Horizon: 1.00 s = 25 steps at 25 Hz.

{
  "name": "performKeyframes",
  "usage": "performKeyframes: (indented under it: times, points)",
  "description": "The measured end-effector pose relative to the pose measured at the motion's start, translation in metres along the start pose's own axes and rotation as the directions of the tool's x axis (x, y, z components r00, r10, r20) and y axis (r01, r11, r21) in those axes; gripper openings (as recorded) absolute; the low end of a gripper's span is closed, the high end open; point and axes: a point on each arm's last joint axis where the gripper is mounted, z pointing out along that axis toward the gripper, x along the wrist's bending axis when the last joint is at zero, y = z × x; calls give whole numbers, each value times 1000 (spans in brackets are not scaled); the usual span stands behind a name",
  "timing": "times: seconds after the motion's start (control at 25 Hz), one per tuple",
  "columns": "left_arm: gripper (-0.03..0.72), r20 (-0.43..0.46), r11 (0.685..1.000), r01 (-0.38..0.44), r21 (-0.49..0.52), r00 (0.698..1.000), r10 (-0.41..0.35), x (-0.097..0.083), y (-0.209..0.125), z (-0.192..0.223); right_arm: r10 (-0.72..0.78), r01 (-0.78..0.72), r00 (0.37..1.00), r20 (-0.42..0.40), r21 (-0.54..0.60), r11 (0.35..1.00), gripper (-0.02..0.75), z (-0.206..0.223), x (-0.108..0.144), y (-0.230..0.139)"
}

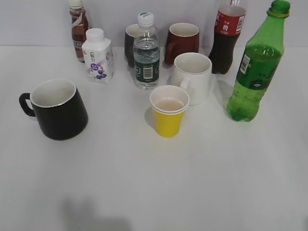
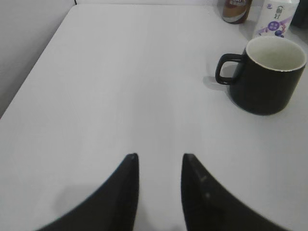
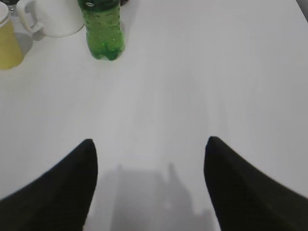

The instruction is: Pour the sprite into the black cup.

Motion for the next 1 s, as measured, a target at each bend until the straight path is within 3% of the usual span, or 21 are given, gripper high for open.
performKeyframes:
  times: [1.0]
  points:
    - [239,0,1000,0,0,1000,0,0,0,0,0,0,1000,0,0,1000,520,0,0,0]
